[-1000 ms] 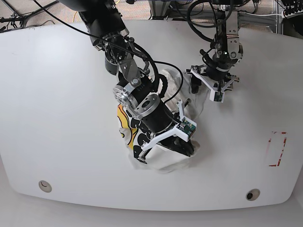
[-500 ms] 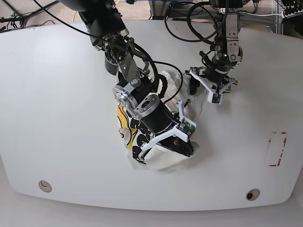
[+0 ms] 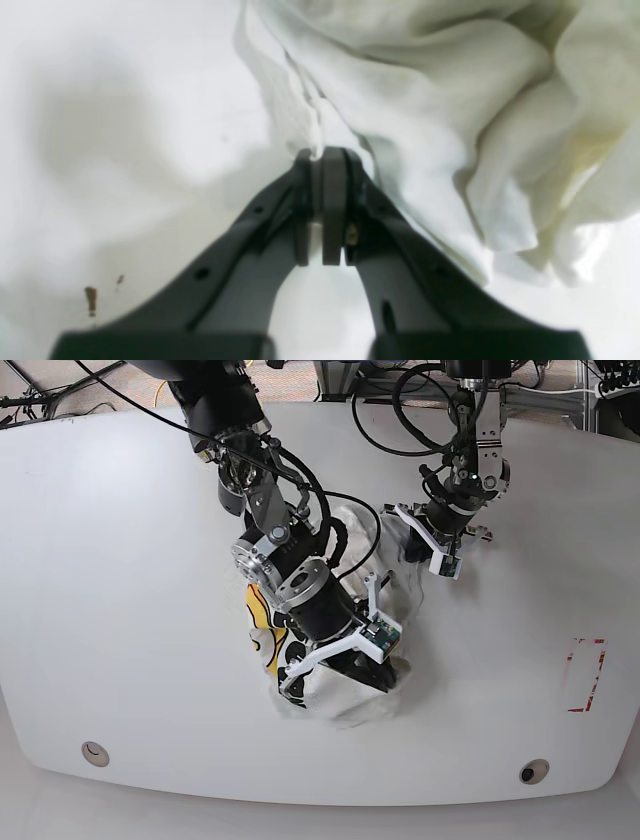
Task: Fold the T-shirt properly
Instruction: 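Lower the left gripper onto the shirt edge and pinch it, then pull both grippers apart, stretching the shirt lengthwise across the table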
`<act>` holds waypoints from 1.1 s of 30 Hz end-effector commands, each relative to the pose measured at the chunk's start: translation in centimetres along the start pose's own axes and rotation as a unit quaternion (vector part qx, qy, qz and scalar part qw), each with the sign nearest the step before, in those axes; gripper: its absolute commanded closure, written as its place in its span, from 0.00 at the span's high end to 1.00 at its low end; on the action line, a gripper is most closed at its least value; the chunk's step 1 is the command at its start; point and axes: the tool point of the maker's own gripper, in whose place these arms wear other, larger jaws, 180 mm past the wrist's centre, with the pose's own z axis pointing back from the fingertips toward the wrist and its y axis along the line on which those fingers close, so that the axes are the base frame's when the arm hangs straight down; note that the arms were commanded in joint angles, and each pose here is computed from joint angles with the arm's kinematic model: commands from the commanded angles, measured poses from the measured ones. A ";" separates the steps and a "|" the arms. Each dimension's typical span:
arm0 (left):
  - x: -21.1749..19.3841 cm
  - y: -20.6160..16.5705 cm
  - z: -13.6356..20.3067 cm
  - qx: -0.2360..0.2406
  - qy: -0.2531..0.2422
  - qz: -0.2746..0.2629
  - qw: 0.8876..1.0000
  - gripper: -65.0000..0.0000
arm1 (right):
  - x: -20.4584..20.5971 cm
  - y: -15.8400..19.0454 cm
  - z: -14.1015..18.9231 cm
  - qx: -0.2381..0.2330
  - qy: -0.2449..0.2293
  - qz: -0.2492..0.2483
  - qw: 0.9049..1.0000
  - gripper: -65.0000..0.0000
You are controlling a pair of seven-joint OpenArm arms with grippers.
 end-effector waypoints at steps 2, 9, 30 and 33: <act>-0.2 0.4 0.1 0.007 0.011 -0.005 1.000 0.00 | 1.3 -2.7 0.3 -0.036 -0.026 -0.008 0.999 0.01; 1.8 2.1 1.4 0.024 -0.012 -0.030 0.999 0.00 | -0.8 -4.8 1.1 -0.060 -0.013 -0.059 0.996 0.01; 10.4 6.1 9.4 0.102 -0.114 -0.145 0.978 0.00 | -8.7 -18.7 7.0 -0.227 0.075 -0.153 0.959 0.02; 11.6 7.8 10.1 0.123 -0.121 -0.158 0.972 0.00 | -8.3 -19.9 7.1 -0.234 0.081 -0.144 0.958 0.02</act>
